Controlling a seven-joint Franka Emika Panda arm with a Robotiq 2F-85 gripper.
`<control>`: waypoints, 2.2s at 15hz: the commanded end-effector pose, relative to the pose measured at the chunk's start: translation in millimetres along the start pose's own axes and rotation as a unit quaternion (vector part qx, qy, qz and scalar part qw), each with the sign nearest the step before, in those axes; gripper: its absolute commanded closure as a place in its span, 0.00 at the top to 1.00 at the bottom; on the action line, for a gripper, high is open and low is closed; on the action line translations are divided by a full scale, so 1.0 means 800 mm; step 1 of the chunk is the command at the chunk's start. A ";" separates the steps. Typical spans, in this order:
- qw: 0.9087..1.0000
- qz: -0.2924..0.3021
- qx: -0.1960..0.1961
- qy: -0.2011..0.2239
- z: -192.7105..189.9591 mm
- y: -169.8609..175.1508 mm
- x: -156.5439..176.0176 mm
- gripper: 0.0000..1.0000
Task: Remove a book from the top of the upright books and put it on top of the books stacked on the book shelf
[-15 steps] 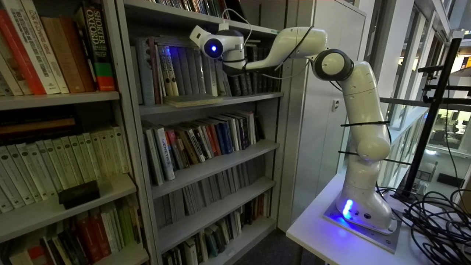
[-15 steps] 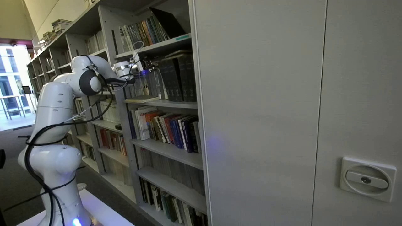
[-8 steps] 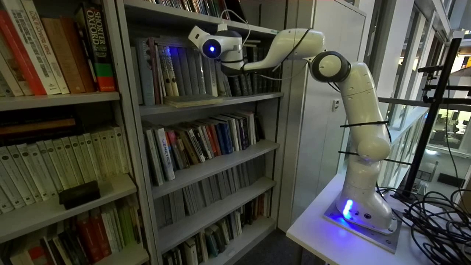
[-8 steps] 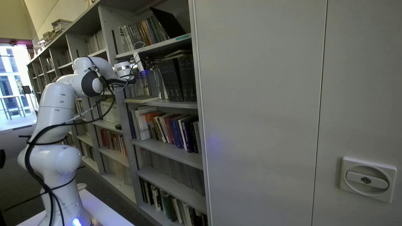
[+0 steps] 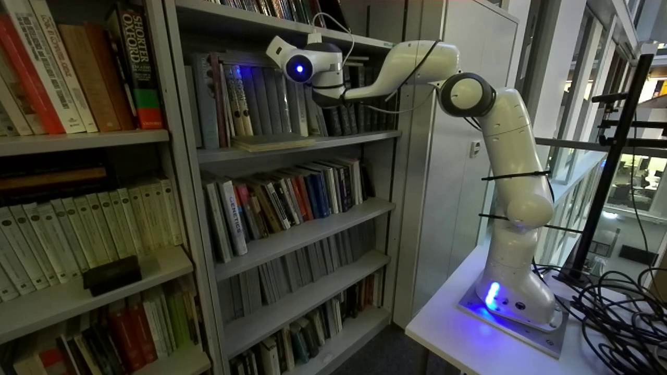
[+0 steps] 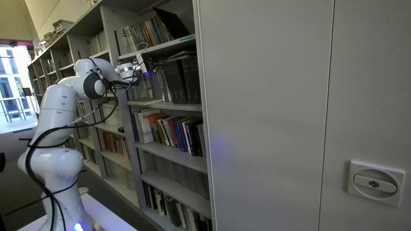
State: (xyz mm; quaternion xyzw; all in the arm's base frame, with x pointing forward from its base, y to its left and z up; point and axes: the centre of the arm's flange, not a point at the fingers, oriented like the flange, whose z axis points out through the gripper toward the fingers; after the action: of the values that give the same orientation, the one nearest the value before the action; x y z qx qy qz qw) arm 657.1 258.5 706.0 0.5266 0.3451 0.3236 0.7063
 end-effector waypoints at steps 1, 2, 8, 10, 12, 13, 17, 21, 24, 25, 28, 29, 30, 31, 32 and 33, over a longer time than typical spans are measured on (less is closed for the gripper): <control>1.000 -0.024 -0.016 0.003 -0.011 0.009 0.001 0.03; 1.000 -0.025 -0.019 0.004 -0.016 0.008 0.000 0.03; 0.999 -0.001 -0.038 0.003 -0.035 0.004 -0.004 0.03; 0.999 0.003 -0.042 -0.002 -0.035 0.003 -0.011 0.03; 0.999 0.001 -0.050 -0.004 -0.035 0.005 -0.022 0.03; 0.998 0.003 -0.054 -0.009 -0.035 0.007 -0.029 0.03; 0.998 0.021 -0.045 -0.036 -0.046 -0.007 -0.064 0.03; 0.997 0.043 -0.026 -0.052 -0.065 -0.036 -0.090 0.03; 0.998 0.058 -0.006 -0.032 -0.093 -0.063 -0.095 0.03; 0.998 0.064 -0.003 -0.027 -0.102 -0.069 -0.096 0.03; 0.996 0.084 0.005 -0.012 -0.130 -0.080 -0.101 0.03; 0.996 0.088 0.006 -0.008 -0.137 -0.083 -0.103 0.03; 0.996 0.092 0.008 -0.006 -0.144 -0.089 -0.105 0.03; 0.995 0.095 0.010 -0.004 -0.150 -0.091 -0.107 0.03; 0.995 0.097 0.012 -0.002 -0.155 -0.094 -0.111 0.03; 0.995 0.098 0.015 -0.002 -0.159 -0.098 -0.113 0.03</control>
State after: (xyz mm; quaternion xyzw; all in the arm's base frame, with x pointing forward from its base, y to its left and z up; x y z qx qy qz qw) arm 538.0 247.9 624.2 0.5620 0.2985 0.3790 0.6719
